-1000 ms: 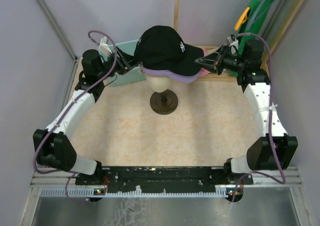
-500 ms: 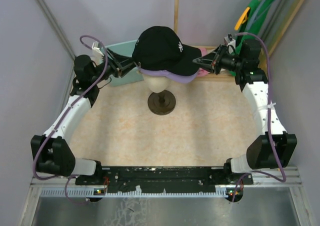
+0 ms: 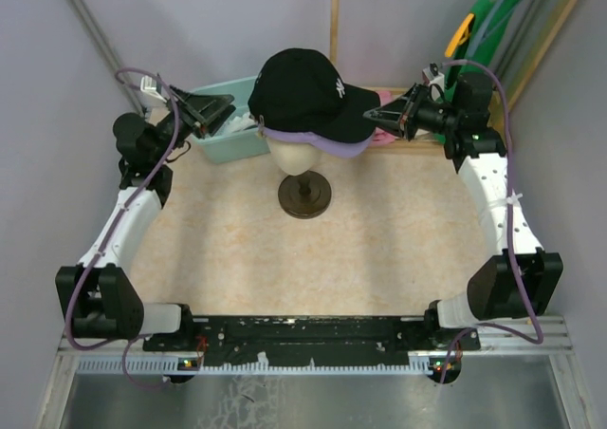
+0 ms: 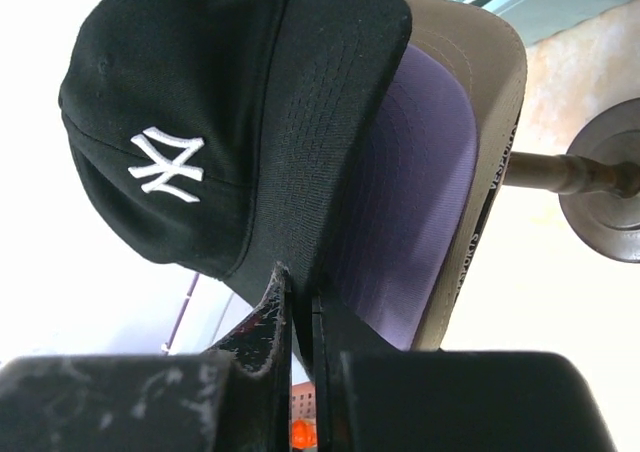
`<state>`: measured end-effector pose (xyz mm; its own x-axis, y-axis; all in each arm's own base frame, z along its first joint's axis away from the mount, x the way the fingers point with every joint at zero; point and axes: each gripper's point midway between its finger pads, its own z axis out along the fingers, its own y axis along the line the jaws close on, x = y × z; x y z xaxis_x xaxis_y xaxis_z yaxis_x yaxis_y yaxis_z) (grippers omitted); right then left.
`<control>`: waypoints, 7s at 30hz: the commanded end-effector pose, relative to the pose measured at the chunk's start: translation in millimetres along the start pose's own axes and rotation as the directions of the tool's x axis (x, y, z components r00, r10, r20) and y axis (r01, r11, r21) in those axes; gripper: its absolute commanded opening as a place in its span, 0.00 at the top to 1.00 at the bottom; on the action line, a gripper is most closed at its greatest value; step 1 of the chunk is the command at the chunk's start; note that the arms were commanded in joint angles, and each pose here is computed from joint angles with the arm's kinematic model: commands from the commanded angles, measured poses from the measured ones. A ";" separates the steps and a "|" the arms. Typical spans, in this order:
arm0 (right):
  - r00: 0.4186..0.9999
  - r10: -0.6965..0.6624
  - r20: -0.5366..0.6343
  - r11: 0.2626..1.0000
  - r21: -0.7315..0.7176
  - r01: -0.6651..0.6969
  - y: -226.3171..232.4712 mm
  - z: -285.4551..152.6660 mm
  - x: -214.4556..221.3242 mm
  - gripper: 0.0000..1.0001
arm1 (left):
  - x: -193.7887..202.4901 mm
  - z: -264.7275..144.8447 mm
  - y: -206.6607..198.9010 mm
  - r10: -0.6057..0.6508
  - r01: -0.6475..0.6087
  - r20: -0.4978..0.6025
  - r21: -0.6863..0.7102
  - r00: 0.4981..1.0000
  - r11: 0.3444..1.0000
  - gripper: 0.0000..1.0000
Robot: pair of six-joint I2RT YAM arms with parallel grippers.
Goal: Stack the hats
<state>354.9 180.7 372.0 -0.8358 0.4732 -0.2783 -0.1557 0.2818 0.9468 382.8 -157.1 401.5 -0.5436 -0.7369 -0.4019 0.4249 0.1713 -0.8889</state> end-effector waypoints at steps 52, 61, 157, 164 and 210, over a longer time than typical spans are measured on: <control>0.924 -0.133 0.358 0.973 0.225 0.053 -37.9 -78.9 -50.7 0.03 | -35.8 42.9 306.3 0.086 -0.374 -0.434 -0.638 0.897 0.674 0.13; 0.911 -0.131 0.391 0.971 0.234 0.040 -42.4 -80.5 -54.2 0.01 | -63.8 51.9 351.4 0.063 -0.289 -0.337 -0.680 0.939 0.674 0.09; 0.827 -0.342 0.447 0.754 -0.395 0.525 222.6 -73.1 22.6 0.04 | -162.6 12.7 -232.2 0.022 -0.084 0.208 0.294 0.978 0.952 1.00; 0.870 -0.328 0.369 0.679 -0.549 0.488 260.1 -18.5 78.0 0.04 | -152.5 -12.8 -300.4 -0.063 -0.025 0.183 0.447 0.981 0.894 1.00; 0.789 -0.213 0.576 0.534 -0.607 0.588 318.9 92.7 132.9 0.19 | -138.0 -46.0 -337.7 -0.209 0.096 0.146 0.550 0.967 0.830 1.00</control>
<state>246.8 413.0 601.2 -0.3457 0.7523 -0.5609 -0.8799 -0.0522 0.4723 318.2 -79.2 725.9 -0.5161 -0.8476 -0.1235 0.6256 -0.2745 -0.7302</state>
